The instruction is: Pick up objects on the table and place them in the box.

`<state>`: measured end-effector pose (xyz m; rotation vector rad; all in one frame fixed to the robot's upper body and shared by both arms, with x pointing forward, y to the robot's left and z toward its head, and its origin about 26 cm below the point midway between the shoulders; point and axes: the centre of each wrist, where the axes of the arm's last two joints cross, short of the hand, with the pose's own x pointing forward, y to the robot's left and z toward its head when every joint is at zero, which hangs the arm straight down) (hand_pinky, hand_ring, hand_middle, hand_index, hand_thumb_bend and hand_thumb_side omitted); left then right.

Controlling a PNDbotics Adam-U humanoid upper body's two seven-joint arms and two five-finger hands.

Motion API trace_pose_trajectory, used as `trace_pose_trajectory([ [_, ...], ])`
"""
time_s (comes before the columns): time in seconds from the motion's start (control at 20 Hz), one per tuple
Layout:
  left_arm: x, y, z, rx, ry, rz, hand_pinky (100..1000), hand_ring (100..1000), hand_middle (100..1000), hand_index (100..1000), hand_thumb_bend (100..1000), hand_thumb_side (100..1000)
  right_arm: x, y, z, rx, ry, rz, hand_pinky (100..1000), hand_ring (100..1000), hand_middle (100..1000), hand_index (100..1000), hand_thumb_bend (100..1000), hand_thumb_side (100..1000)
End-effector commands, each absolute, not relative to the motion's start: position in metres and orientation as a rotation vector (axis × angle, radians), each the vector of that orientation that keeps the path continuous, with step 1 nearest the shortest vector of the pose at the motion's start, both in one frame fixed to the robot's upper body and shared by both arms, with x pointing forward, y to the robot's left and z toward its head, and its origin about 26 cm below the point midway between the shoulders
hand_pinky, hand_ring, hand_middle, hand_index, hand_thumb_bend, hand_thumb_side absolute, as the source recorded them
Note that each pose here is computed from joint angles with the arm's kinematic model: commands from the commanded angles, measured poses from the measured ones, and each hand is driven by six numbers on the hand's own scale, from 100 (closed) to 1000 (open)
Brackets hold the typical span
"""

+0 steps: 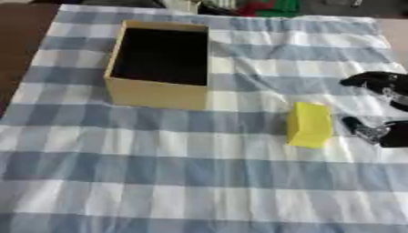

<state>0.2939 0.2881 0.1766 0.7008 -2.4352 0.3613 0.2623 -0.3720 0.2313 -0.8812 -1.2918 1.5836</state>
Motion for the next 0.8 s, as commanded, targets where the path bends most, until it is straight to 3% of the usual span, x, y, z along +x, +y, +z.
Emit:
trace_pose_trajectory([
  [0.05, 0.2909, 0.2900, 0.1834, 0.704, -2.463, 0.331, 932, 623, 593, 655, 232, 649, 0.2615, -0.3700, 0.2467, -0.862, -1.246, 1.645, 987, 1000, 947, 1000, 183, 820],
  [0.2, 0.2907, 0.2902, 0.1830, 0.704, -2.461, 0.325, 932, 623, 593, 655, 231, 648, 0.2613, -0.3695, 0.2461, -0.829, -1.218, 1.668, 988, 1000, 952, 1000, 199, 844],
  [0.8, 0.2908, 0.2888, 0.1826, 0.692, -2.461, 0.307, 933, 623, 593, 652, 225, 647, 0.2630, -0.3632, 0.2466, -0.783, -1.167, 1.736, 982, 1000, 936, 1000, 217, 792],
])
